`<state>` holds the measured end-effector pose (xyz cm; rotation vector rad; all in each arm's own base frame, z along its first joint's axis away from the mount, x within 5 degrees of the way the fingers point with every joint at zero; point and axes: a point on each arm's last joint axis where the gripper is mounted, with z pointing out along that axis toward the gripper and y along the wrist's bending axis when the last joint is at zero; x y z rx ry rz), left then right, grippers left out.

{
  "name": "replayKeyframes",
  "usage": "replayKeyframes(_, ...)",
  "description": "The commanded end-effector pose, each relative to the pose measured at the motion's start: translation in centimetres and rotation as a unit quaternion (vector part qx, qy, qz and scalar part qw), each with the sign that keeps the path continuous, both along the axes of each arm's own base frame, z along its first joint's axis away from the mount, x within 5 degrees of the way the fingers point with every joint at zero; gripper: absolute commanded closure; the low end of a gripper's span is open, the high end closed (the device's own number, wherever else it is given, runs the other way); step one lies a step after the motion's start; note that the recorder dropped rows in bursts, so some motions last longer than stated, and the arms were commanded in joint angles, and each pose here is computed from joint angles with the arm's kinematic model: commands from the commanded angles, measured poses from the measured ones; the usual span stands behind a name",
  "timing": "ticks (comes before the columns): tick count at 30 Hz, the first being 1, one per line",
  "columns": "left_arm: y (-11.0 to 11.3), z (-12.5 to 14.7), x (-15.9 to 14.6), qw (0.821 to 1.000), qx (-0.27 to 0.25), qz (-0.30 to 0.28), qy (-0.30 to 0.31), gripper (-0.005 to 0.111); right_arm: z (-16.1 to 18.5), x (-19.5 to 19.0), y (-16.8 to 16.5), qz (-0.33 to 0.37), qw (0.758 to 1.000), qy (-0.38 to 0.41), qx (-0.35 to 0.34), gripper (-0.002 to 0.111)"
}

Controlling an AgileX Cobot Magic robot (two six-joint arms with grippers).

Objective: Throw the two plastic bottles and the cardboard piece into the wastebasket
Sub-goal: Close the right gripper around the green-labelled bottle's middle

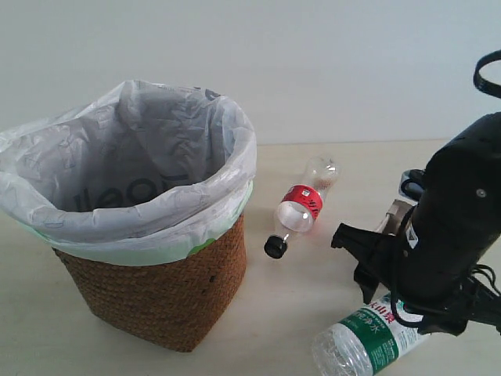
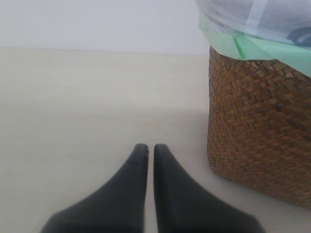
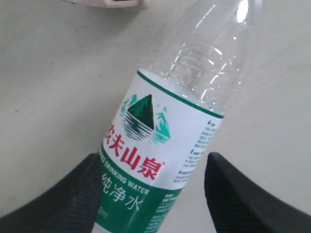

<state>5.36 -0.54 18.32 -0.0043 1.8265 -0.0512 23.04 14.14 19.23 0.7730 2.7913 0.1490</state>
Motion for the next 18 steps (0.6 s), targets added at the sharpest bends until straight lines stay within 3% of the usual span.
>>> replayKeyframes(1, 0.0, -0.1, 0.0, 1.0, 0.004, 0.001, 0.001, 0.103, -0.7, 0.2, 0.2, -0.002, 1.0, 0.008, -0.005, 0.054)
replayKeyframes(18, 0.0, -0.1, 0.0, 1.0, 0.004, 0.001, 0.001, 0.103, -5.6, 1.2, 1.0, 0.004, 0.998, 0.058, -0.035, 0.054)
